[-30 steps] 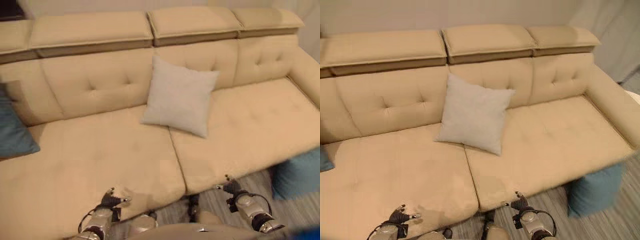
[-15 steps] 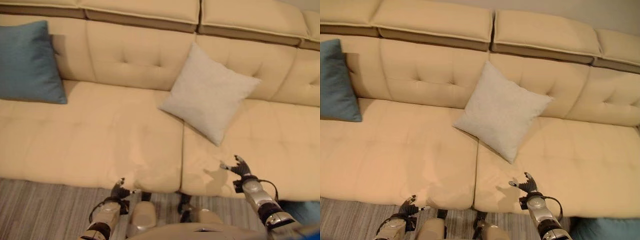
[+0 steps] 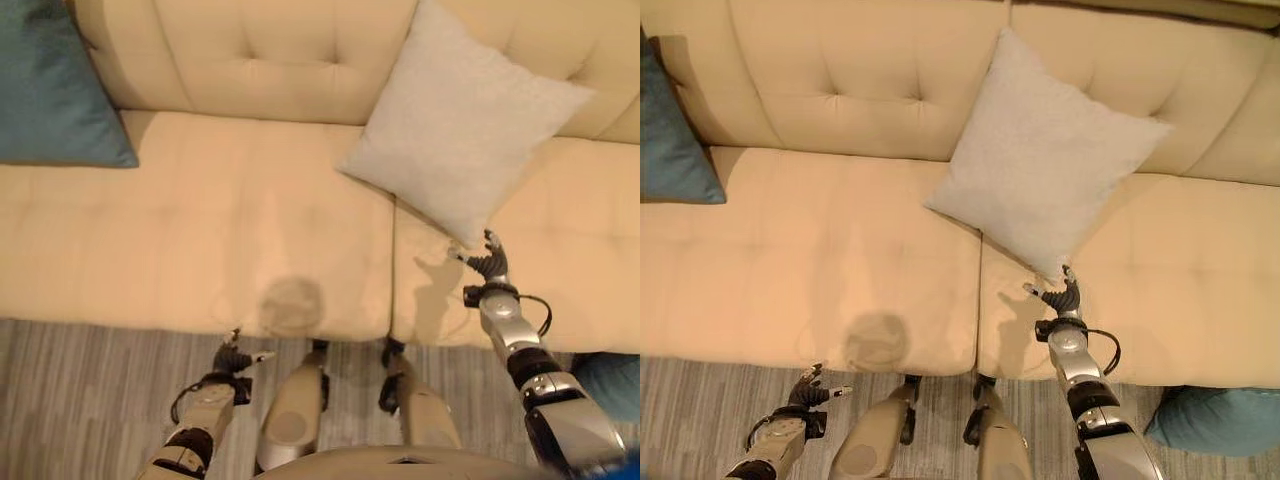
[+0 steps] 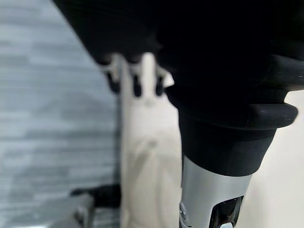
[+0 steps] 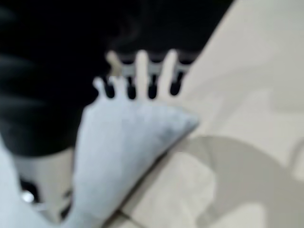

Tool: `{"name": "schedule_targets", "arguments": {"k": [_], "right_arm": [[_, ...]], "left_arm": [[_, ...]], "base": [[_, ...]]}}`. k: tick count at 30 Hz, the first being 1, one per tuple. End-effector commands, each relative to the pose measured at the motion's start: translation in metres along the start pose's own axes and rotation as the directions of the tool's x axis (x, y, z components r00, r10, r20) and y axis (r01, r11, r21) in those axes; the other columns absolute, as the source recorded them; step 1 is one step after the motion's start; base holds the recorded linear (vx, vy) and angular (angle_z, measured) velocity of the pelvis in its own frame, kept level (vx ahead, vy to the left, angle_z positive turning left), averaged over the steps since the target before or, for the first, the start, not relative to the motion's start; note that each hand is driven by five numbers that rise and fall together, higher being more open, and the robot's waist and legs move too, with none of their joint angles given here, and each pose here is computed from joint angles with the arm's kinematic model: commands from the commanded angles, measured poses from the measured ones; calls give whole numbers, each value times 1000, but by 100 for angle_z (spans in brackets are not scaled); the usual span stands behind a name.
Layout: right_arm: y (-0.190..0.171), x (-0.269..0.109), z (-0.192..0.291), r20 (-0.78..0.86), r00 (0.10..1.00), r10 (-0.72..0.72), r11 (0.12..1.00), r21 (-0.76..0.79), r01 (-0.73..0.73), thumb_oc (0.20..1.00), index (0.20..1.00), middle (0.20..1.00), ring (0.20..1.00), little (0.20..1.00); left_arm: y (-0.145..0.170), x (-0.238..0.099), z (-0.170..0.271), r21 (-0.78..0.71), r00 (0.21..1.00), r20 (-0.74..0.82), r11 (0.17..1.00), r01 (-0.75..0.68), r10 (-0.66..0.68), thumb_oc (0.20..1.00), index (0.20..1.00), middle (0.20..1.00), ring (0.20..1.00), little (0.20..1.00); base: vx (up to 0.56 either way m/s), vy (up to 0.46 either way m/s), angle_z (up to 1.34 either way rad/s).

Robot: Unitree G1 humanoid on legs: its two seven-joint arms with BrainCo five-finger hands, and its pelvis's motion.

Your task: Pick up all the scattered cushions and arrange them neatly on the sofa.

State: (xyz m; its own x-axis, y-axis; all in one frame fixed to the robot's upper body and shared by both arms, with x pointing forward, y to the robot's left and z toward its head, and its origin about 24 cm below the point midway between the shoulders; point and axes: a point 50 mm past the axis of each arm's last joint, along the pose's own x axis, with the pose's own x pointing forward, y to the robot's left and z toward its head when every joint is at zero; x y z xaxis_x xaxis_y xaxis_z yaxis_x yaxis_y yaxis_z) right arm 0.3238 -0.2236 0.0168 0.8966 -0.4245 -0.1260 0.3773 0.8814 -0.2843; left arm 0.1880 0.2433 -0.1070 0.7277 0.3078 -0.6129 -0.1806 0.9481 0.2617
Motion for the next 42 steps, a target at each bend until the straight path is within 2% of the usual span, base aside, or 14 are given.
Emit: {"name": "schedule_targets", "arguments": {"k": [1, 2, 8, 15, 19, 23, 28, 35, 42], "right_arm": [[-29, 16, 34, 124, 977, -172, 985, 53, 167, 1000, 1000, 1000, 1000, 1000], [-35, 23, 52, 158, 958, -238, 970, 80, 228, 1000, 1000, 1000, 1000, 1000], [-50, 34, 92, 263, 908, -325, 946, 92, 312, 1000, 1000, 1000, 1000, 1000], [-77, 43, 110, 298, 871, -390, 919, 67, 389, 1000, 1000, 1000, 1000, 1000], [-99, 50, 108, 258, 865, -430, 900, 45, 434, 1000, 1000, 1000, 1000, 1000], [-122, 61, 120, 206, 870, -448, 891, 22, 454, 1000, 1000, 1000, 1000, 1000], [-131, 65, 139, 222, 863, -454, 888, 25, 460, 1000, 1000, 1000, 1000, 1000], [-148, 66, 186, 293, 821, -490, 864, 35, 503, 1000, 1000, 1000, 1000, 1000], [-145, 63, 226, 378, 796, -473, 870, 58, 490, 1000, 1000, 1000, 1000, 1000]], "left_arm": [[-9, 4, 24, -16, 995, 103, 1000, 3, -2, 1000, 1000, 1000, 1000, 1000], [-17, 6, 38, -9, 988, 155, 1000, 23, -22, 1000, 1000, 1000, 1000, 1000], [-38, 7, 70, 8, 963, 260, 997, 73, -72, 1000, 1000, 1000, 1000, 1000], [-46, 6, 76, 18, 955, 281, 995, 95, -96, 1000, 1000, 1000, 1000, 1000], [-45, 6, 73, 24, 958, 270, 995, 98, -101, 1000, 1000, 1000, 1000, 1000], [-37, 7, 71, -3, 963, 255, 996, 94, -90, 1000, 1000, 1000, 1000, 1000], [-36, 7, 66, -15, 967, 235, 995, 99, -93, 1000, 1000, 1000, 1000, 1000], [-38, 6, 65, -39, 964, 244, 992, 119, -106, 1000, 1000, 1000, 1000, 1000], [-41, 4, 73, -33, 951, 284, 990, 137, -122, 1000, 1000, 1000, 1000, 1000]], "base": [[-11, 79, 4], [-1, 72, 0], [25, 33, 2], [45, 13, 1], [17, 2, 0], [10, 2, -9], [4, 0, -6], [-1, 2, 1], [-11, 3, 4]]}}
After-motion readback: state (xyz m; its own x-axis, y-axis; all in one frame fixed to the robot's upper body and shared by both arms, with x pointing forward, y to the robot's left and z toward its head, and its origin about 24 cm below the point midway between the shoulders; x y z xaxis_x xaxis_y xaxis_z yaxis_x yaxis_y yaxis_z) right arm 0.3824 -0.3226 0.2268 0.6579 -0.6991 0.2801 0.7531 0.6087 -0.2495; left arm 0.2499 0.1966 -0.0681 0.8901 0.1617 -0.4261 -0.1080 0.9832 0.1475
